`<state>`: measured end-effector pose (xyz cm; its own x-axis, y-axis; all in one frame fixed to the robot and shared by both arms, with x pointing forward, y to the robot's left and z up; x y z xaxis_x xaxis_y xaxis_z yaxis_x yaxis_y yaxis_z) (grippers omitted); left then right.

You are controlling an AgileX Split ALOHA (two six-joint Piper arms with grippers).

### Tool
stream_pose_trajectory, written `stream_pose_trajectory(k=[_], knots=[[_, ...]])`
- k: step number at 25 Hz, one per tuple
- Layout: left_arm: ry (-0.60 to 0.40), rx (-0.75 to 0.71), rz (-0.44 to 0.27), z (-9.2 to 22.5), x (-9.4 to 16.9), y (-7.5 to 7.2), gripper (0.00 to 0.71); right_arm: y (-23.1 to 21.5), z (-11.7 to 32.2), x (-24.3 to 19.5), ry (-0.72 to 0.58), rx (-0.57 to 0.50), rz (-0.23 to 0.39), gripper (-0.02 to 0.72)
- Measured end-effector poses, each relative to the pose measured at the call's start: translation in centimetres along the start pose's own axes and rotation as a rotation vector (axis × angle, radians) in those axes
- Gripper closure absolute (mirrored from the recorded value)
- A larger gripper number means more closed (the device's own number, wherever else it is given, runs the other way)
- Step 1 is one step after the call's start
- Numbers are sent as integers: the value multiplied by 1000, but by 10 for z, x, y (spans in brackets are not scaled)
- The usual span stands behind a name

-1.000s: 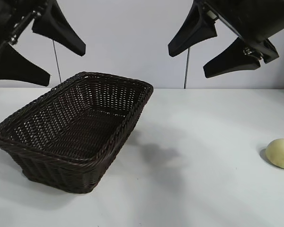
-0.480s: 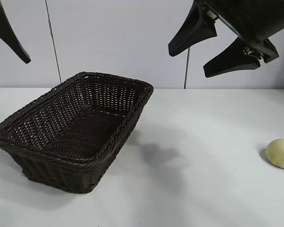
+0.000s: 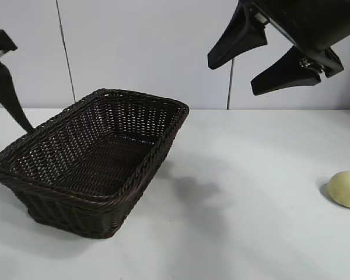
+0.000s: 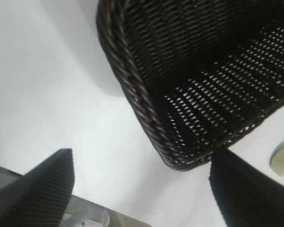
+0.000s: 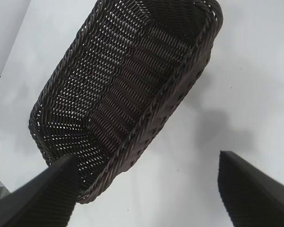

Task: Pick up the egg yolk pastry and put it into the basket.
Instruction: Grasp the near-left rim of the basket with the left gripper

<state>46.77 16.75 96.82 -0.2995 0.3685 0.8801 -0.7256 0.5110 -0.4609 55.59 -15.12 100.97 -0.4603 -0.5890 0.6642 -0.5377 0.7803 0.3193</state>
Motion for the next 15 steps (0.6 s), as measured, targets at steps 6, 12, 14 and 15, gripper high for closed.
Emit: stream_pose_trajectory(k=[6, 12, 14, 15], knots=[[-89, 86, 9, 2, -7, 1, 139, 0, 0, 0, 0, -1, 0, 126], [-170, 139, 32, -9, -6, -1, 139, -1, -1, 0, -7, -1, 6, 126], [-174, 156, 38, -10, -7, -2, 139, -1, -1, 0, -9, -1, 8, 126], [-174, 161, 32, -10, -9, -2, 139, -1, -1, 0, -9, -1, 8, 126]])
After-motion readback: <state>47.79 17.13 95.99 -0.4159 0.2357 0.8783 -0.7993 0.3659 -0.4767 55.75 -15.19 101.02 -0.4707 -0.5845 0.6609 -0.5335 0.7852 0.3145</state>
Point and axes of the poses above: a point on each arm's last joint axis where the gripper is mounted, x pointing back along that axis away from the gripper, y along the wrist's bending axis when the last joint is at zero, z = x × y, the point moved 6 cm from there along -x, pointing out along that axis toward the gripper, and after that the axes turned 13 degrees about x, right-handed, at the moved point
